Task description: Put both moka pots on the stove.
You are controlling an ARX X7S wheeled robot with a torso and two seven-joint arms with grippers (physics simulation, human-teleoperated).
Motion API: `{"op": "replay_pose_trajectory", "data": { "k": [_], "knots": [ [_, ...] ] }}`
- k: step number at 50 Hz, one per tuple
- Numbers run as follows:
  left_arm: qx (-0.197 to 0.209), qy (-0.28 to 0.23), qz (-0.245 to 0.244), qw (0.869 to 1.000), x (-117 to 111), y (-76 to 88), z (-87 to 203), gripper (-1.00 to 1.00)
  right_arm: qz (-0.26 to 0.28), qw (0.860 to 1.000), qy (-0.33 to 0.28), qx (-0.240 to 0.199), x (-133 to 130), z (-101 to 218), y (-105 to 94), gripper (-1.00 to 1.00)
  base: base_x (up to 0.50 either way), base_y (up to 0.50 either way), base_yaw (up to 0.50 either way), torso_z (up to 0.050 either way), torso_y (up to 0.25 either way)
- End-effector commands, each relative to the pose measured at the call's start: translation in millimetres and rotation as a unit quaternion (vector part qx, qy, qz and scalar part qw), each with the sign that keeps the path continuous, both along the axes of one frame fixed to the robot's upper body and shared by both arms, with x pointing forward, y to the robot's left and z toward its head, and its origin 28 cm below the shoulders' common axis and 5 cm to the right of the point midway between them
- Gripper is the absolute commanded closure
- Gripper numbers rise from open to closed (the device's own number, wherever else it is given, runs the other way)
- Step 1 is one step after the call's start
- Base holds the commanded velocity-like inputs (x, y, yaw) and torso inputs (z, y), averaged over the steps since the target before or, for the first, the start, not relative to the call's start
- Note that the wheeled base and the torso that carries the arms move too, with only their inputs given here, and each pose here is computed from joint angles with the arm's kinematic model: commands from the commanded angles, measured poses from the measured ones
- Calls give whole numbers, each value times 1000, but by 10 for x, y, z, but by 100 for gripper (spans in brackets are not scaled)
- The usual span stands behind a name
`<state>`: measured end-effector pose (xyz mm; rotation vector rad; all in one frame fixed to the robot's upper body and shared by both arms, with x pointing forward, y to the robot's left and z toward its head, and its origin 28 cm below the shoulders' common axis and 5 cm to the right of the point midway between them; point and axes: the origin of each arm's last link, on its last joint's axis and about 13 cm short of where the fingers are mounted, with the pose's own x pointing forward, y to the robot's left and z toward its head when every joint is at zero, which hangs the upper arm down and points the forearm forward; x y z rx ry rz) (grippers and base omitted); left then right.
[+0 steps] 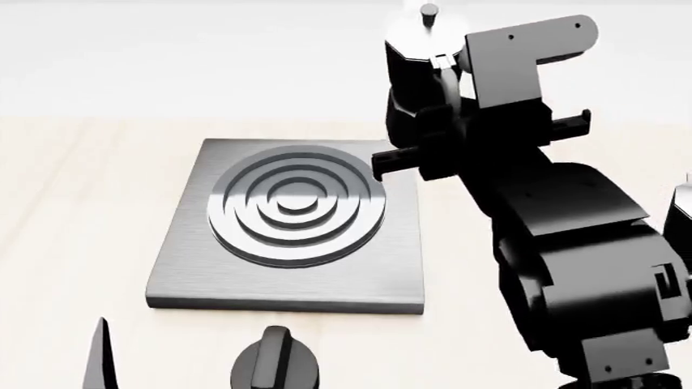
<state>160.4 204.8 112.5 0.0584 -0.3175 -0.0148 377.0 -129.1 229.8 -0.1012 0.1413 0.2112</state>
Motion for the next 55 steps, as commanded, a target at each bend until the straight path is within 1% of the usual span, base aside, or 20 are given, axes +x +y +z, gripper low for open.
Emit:
{"op": "replay_pose_trajectory", "data": {
  "k": [1,2,7,9,10,11,14,15,16,17,18,20,21,22,24,26,30,36,42,55],
  "knots": [
    [0,1,0,1000,8,2,-11,-100,32,999,-10,11,190,246,290,100,0,0,0,0,0],
    [0,2,-2,1000,10,-4,-20,-100,38,999,-8,16,214,250,345,100,0,0,0,0,0],
    [-1,1,-2,1000,4,0,-2,-100,50,998,4,25,295,248,483,100,0,0,0,0,0],
    [-1,3,-1,1000,10,3,-14,-100,60,997,17,36,351,231,547,100,0,0,0,0,5],
    [-1,3,-1,1000,11,1,-16,-100,59,998,15,33,367,220,564,100,0,0,0,0,0],
    [-1,2,-2,1000,8,-3,-14,-100,71,996,16,43,397,200,612,100,0,0,0,0,0],
    [-2,2,-2,1000,10,4,-12,-100,83,995,12,57,440,182,697,100,0,0,0,0,0],
    [-2,3,0,1000,13,9,-15,-100,83,995,1,48,451,158,738,100,0,0,0,0,0],
    [-2,3,0,1000,14,10,-17,-100,85,995,9,54,453,152,753,100,0,0,0,0,0],
    [-1,5,1,1000,18,10,-22,-100,76,996,-10,47,467,130,785,100,0,0,0,0,0],
    [-1,5,1,1000,19,11,-22,-100,82,995,-5,56,468,121,807,100,0,0,0,0,0],
    [-1,6,1,1000,23,13,-30,-100,84,995,-16,51,473,64,865,100,0,0,0,0,5],
    [0,7,1,1000,26,13,-38,-100,92,993,-41,54,472,31,911,100,0,0,0,0,0],
    [0,8,1,1000,28,13,-40,-100,90,994,-32,55,467,6,930,100,0,0,0,0,0],
    [1,9,2,1000,29,16,-42,-100,99,992,-42,62,461,-66,985,100,0,0,0,0,0],
    [2,8,3,1000,28,21,-39,-100,103,993,-32,56,451,-143,1024,100,0,0,0,0,0],
    [0,6,3,1000,27,27,-36,-100,103,993,-15,54,443,-222,1059,100,0,0,0,0,0],
    [-4,4,3,1000,31,39,-43,-100,108,993,-6,46,430,-273,1092,100,0,0,0,0,2],
    [-10,-2,3,1000,29,58,-47,-100,111,993,-1,47,411,-338,1119,100,0,0,0,0,2],
    [-6,-2,3,1000,24,61,-54,-100,111,993,3,40,393,-408,1129,100,0,0,0,1,-22]
  ]
}}
